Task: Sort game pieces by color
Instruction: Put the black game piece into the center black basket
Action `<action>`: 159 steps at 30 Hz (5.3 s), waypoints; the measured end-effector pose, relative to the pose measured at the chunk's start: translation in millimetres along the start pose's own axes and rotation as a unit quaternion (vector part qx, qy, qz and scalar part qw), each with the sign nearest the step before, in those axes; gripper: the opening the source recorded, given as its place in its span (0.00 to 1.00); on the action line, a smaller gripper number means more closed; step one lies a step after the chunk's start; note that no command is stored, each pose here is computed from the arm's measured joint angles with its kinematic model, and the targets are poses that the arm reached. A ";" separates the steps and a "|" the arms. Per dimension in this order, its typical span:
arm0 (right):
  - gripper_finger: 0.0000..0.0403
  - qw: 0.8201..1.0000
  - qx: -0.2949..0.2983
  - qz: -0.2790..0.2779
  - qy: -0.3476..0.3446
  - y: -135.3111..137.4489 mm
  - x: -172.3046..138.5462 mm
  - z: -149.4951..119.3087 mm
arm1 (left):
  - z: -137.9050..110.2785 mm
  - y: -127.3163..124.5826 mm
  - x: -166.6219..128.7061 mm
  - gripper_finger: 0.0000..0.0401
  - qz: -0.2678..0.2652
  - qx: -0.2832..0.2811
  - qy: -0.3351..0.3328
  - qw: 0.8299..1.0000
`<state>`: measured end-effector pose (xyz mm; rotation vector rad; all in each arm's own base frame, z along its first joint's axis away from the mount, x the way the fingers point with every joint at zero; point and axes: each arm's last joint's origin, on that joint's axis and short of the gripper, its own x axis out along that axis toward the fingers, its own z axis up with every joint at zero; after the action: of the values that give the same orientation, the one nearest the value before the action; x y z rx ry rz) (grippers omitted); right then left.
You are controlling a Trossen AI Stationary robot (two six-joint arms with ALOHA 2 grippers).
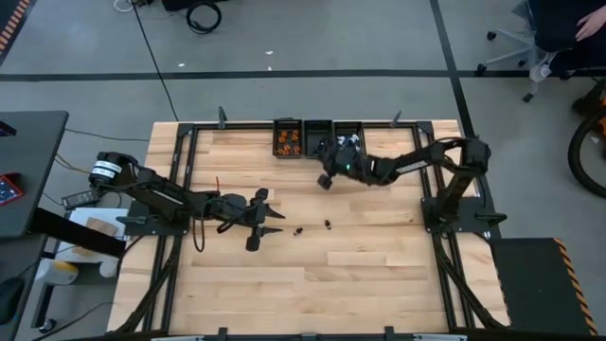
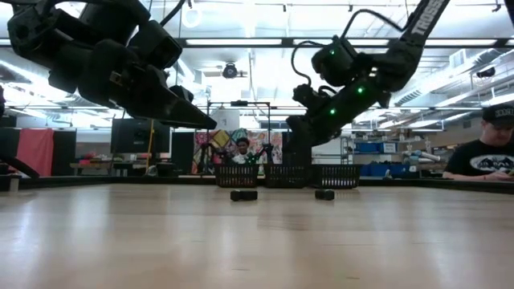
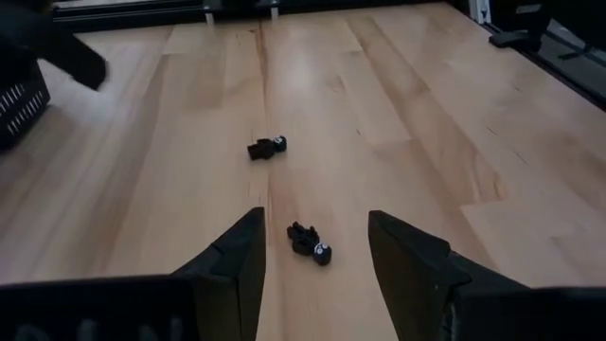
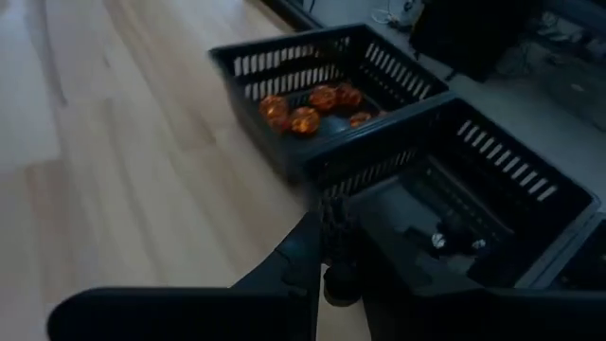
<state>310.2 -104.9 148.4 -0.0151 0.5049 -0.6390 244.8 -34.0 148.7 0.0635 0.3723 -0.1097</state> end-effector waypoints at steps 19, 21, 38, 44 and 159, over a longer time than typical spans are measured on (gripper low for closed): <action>0.31 0.996 0.064 0.056 -0.015 -53.6 20.8 26.3 | -1.0 0.0 0.0 0.42 0.000 0.005 0.005 1.000; 0.31 0.996 0.064 0.056 -0.015 -53.5 20.8 26.3 | -1.0 0.0 0.0 0.42 0.000 0.005 0.005 1.000; 0.32 0.931 -0.079 0.350 -0.071 31.5 -7.9 32.9 | -7.3 -0.3 -0.4 0.42 -0.001 -0.001 0.038 0.999; 0.37 0.915 -0.110 0.389 -0.022 72.2 -18.4 13.2 | -11.0 -0.4 -0.7 0.42 -0.001 -0.016 0.057 0.998; 0.45 0.987 0.010 0.143 0.073 116.7 -49.6 -3.5 | -21.9 12.9 -2.4 0.42 0.026 -0.020 0.114 0.993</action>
<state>340.8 18.2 148.1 0.1215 0.6291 -0.3657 236.3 -19.1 129.8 0.0461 0.6000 -0.0436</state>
